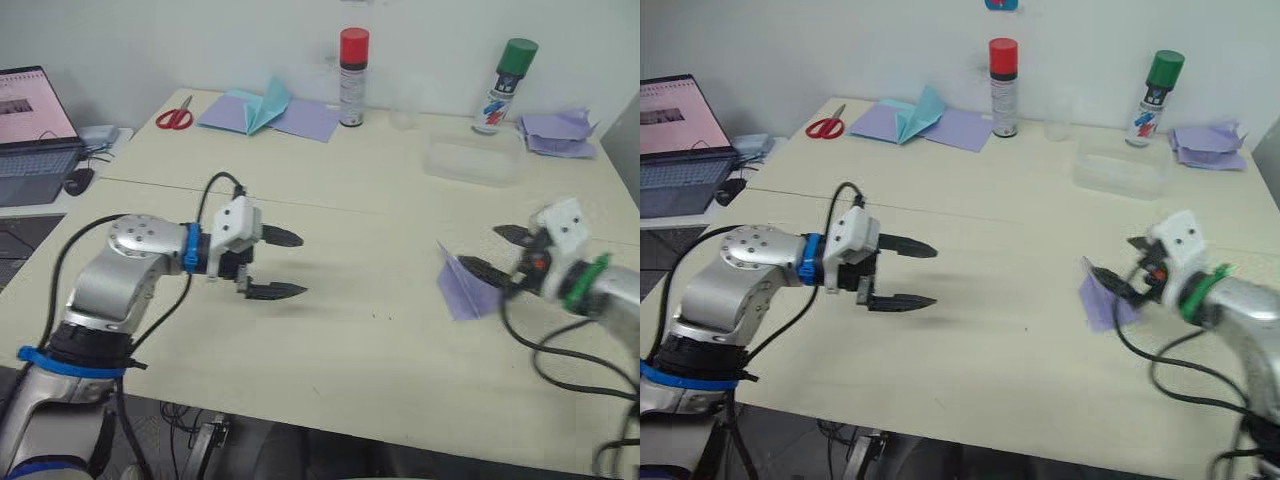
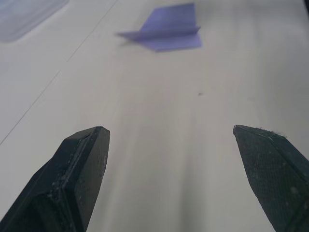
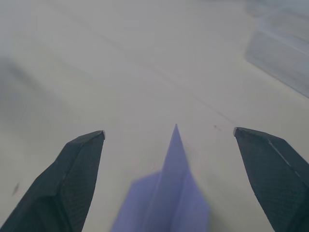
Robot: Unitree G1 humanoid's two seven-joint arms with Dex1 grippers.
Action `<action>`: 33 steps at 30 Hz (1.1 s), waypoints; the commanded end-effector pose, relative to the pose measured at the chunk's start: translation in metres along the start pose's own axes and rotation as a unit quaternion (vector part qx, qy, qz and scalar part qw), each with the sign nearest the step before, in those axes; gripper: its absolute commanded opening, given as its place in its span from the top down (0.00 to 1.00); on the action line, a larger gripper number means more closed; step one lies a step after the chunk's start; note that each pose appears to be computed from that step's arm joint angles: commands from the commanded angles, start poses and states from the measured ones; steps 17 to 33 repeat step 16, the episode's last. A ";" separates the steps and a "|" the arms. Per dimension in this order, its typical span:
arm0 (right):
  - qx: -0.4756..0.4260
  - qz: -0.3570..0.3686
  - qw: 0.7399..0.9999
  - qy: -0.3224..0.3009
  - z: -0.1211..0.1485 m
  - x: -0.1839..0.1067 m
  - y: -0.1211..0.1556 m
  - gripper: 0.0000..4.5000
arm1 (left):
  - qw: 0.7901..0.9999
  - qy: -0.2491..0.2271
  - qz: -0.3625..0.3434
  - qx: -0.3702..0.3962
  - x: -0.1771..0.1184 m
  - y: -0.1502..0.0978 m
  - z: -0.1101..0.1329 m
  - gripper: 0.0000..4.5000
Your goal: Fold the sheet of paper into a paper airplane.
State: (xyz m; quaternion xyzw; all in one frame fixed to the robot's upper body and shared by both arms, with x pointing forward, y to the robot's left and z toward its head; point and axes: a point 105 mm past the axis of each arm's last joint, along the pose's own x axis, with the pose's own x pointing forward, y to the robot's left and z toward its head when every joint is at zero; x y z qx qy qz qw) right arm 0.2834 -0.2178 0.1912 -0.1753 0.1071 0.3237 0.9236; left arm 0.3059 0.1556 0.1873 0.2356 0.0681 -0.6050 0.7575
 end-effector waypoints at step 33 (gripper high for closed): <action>-0.152 0.172 0.972 0.050 -0.005 -0.066 -0.047 0.01 | 0.983 0.058 0.171 0.030 -0.072 0.046 -0.015 0.00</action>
